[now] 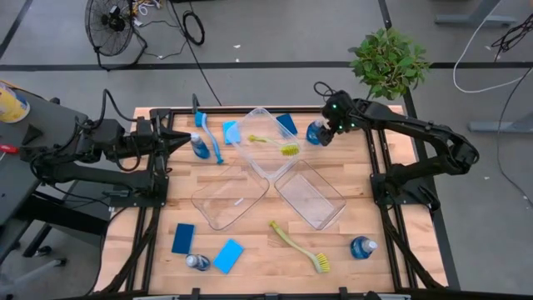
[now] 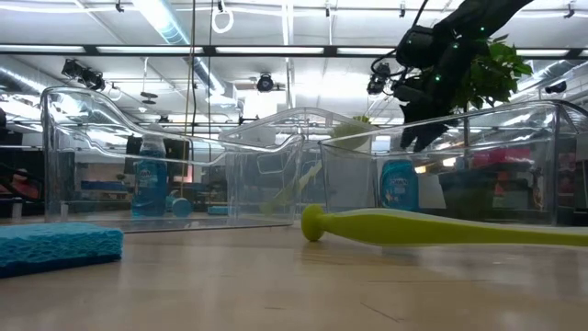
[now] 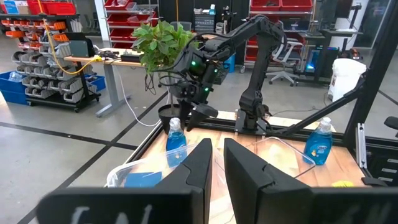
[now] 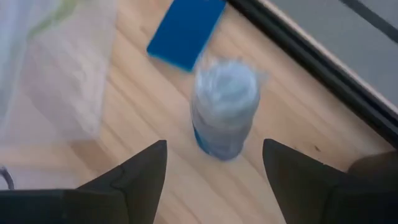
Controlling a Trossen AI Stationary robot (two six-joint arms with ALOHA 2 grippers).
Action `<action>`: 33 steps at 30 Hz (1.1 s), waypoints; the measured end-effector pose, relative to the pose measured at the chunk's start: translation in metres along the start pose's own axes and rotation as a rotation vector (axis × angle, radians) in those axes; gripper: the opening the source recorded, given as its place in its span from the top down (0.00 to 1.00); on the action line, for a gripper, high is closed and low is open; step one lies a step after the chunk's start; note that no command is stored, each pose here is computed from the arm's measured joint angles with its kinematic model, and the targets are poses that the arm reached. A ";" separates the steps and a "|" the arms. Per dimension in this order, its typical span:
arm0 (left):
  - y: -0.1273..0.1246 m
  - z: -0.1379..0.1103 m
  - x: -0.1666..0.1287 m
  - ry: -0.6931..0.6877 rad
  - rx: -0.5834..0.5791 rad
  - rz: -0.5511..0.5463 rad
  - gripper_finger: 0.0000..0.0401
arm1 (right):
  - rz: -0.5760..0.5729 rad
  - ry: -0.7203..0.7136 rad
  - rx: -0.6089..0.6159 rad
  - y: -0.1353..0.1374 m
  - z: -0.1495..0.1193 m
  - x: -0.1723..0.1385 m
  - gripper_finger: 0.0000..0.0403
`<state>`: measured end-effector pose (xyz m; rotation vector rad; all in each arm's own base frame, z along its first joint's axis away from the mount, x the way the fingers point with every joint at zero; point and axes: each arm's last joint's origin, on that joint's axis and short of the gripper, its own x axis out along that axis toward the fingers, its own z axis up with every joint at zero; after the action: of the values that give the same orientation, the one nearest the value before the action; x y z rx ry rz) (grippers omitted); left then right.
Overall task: Pick & Place Kitchen Sink Supplies
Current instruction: Put the blue dishwashing liquid into the left transparent bin
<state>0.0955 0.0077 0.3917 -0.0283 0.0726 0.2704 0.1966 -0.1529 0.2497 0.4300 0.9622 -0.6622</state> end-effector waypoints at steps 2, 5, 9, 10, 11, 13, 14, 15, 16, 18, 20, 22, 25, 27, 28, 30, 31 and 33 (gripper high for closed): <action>0.000 0.000 0.000 0.000 0.000 0.000 0.88 | -0.002 0.013 -0.013 0.000 -0.001 0.000 0.34; 0.000 0.000 0.000 0.000 0.000 0.000 0.88 | -0.003 0.017 -0.023 0.000 -0.002 0.000 0.34; 0.000 0.000 0.000 0.000 -0.001 0.000 0.88 | -0.003 0.027 -0.042 -0.001 -0.009 0.007 0.34; 0.000 0.000 0.000 0.000 -0.001 0.000 0.88 | -0.003 0.031 -0.047 -0.001 -0.012 0.010 0.34; 0.000 0.000 0.000 0.000 -0.001 0.000 0.88 | -0.002 0.027 -0.053 -0.001 -0.014 0.014 0.34; 0.000 0.000 0.000 0.000 -0.001 0.000 0.88 | 0.001 0.006 -0.059 -0.001 -0.017 0.019 0.34; 0.000 0.000 0.000 0.000 -0.001 0.000 0.88 | 0.001 0.001 -0.061 -0.002 -0.019 0.022 0.34; 0.000 0.000 0.000 0.000 -0.001 0.000 0.88 | 0.001 -0.005 -0.063 -0.002 -0.020 0.024 0.34; 0.000 0.000 0.000 0.000 -0.001 0.000 0.88 | 0.001 -0.016 -0.064 -0.002 -0.021 0.026 0.34; 0.000 0.000 0.000 0.000 -0.001 0.000 0.88 | 0.004 -0.052 -0.067 -0.002 -0.022 0.030 0.34; 0.000 0.000 0.000 0.000 -0.001 0.000 0.88 | 0.005 -0.071 -0.082 -0.002 -0.025 0.034 0.34; 0.000 0.000 0.000 0.000 -0.001 0.000 0.88 | 0.005 -0.090 -0.101 -0.002 -0.027 0.038 0.34; 0.000 0.000 0.000 0.000 -0.001 0.000 0.88 | 0.006 -0.094 -0.093 -0.003 -0.033 0.043 0.34; 0.000 0.000 0.000 0.000 -0.001 0.000 0.88 | 0.006 -0.091 -0.079 -0.003 -0.036 0.046 0.34; 0.000 0.000 0.000 0.000 0.000 0.000 0.88 | 0.006 -0.095 -0.074 -0.003 -0.037 0.047 0.34; 0.000 0.000 0.000 0.000 0.000 0.000 0.88 | 0.006 -0.090 -0.065 -0.004 -0.040 0.048 0.34; 0.000 0.000 0.000 0.000 0.000 0.000 0.88 | 0.006 -0.091 -0.065 -0.004 -0.041 0.049 0.34; 0.000 0.000 0.000 0.000 0.000 0.000 0.88 | 0.008 -0.113 -0.065 -0.004 -0.040 0.050 0.34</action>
<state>0.0955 0.0077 0.3917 -0.0283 0.0724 0.2707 0.1899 -0.1475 0.1857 0.3352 0.8720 -0.6393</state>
